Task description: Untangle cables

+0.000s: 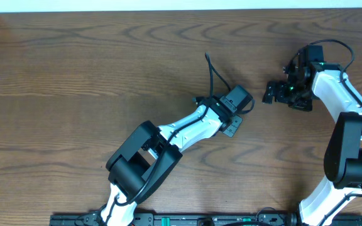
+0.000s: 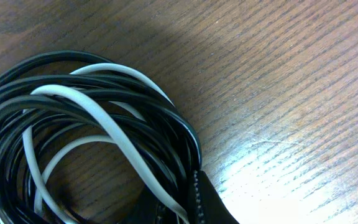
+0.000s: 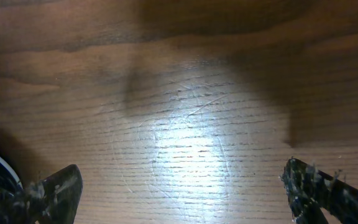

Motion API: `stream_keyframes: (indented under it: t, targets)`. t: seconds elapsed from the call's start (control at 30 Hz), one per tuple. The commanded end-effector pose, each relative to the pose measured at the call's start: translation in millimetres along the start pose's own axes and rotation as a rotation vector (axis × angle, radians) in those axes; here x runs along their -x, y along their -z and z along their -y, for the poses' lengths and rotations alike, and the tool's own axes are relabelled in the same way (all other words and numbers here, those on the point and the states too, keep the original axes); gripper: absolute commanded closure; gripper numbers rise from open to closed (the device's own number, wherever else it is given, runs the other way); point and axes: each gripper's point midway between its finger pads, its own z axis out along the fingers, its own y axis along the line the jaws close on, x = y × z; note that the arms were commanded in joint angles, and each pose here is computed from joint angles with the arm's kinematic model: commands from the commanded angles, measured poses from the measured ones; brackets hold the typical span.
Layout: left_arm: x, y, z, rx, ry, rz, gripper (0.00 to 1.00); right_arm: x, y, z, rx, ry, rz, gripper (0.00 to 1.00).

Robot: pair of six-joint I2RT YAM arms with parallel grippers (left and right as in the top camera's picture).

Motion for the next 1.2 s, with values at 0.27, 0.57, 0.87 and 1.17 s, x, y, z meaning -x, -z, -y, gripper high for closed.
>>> stream_keyframes:
  t: [0.27, 0.57, 0.87, 1.17]
  targets:
    - [49, 86, -19, -0.237, 0.144, 0.096, 0.93, -8, 19, -77, 0.495, 0.195, -0.008, 0.01]
    - [71, 167, -57, -0.832, 0.312, 0.187, 0.93, -5, 74, -125, 0.959, 0.221, 0.043, 0.09]
    - [83, 223, -86, -1.128, 0.265, 0.337, 0.92, 5, 118, -156, 1.246, 0.219, 0.054, 0.20]
    - [84, 226, -75, -1.141, 0.174, 0.371, 0.92, 16, 128, -182, 1.281, 0.102, -0.069, 0.37]
